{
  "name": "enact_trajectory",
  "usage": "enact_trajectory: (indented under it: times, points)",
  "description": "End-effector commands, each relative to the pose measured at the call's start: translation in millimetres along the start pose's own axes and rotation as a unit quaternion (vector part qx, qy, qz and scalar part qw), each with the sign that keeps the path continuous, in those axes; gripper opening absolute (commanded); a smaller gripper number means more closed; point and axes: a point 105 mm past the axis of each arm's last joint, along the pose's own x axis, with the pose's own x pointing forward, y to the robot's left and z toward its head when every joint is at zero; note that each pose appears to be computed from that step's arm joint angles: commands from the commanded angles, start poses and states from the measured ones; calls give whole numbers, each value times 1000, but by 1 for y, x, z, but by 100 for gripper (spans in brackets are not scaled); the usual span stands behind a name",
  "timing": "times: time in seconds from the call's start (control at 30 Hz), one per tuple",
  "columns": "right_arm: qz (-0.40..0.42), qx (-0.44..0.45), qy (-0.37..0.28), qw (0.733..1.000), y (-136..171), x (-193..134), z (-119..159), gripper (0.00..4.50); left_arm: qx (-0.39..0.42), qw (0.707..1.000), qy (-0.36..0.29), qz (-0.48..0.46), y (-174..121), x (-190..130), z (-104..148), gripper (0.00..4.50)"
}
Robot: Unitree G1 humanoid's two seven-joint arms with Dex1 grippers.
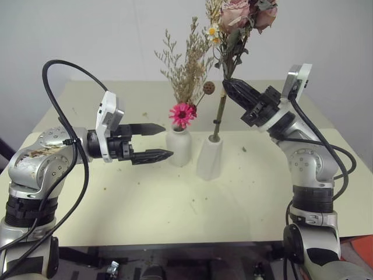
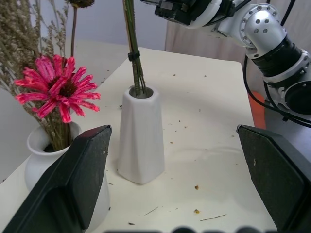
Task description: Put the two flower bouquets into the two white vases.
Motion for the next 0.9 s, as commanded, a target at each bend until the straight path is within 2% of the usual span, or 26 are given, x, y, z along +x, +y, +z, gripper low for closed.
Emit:
enact_trajectory:
  times: [0.03,0.17,0.43,0.63,0.67,0.7,0.9]
  points:
    - [2,-21,-19,1000,1,1,10,16,24,1000,-11,-6,-6,-1,13,450]
    - [3,-19,-18,1000,1,2,6,16,24,1000,-11,-6,-5,-1,13,450]
    - [20,-53,22,998,8,-8,-18,16,25,1000,-13,-5,-7,2,14,450]
    - [30,-56,23,998,11,-12,-21,16,26,1000,-14,-4,-7,2,15,450]
    - [29,-56,23,998,11,-12,-21,87,26,1000,-14,-3,-7,2,15,450]
    - [31,-54,23,998,11,-14,-21,106,27,1000,-13,-3,-7,2,15,450]
    - [29,-59,38,997,10,-29,-23,305,30,999,-14,-1,-7,0,17,450]
